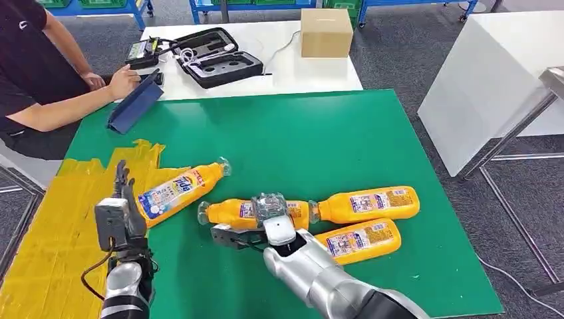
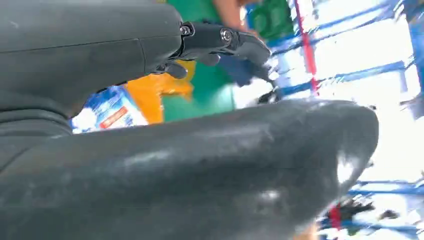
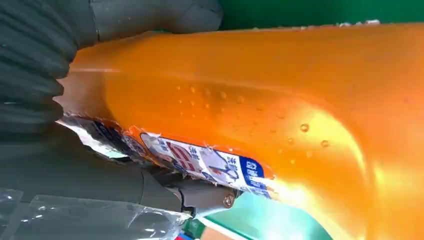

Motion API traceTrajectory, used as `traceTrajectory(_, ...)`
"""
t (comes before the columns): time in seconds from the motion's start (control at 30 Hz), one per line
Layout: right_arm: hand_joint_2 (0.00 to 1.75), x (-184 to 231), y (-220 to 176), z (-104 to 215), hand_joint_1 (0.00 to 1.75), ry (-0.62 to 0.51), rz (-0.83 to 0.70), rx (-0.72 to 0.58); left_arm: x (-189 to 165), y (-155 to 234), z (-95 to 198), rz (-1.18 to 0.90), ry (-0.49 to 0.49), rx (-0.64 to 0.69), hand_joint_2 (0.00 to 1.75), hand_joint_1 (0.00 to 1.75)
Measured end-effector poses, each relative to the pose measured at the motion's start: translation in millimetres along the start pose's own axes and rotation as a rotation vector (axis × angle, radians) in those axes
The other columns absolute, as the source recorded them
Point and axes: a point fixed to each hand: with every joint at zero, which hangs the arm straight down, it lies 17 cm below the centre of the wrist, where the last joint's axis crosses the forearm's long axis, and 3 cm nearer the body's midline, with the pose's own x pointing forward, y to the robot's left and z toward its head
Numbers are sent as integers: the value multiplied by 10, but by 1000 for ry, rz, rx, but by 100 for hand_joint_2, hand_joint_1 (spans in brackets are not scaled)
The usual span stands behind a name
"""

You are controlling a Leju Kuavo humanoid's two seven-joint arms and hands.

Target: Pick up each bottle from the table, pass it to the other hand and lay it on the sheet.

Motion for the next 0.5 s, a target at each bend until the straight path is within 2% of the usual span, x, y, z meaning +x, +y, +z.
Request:
traceTrajectory(0.1,175,-70,-16,-5,175,35,-42,-22,152,236,31,62,-29,95,0,0)
traceTrajectory(0.23,175,-58,-112,-21,175,16,-138,-86,265,448,78,128,-47,163,0,0)
traceTrajectory(0.27,175,-5,-201,-18,175,-13,-186,-133,269,476,92,143,-45,171,175,0)
traceTrajectory(0.37,175,178,-527,86,175,-128,-347,-299,229,577,171,199,-26,188,175,0)
traceTrajectory(0.5,175,369,-985,443,175,-245,-494,-500,105,521,301,327,39,135,175,0)
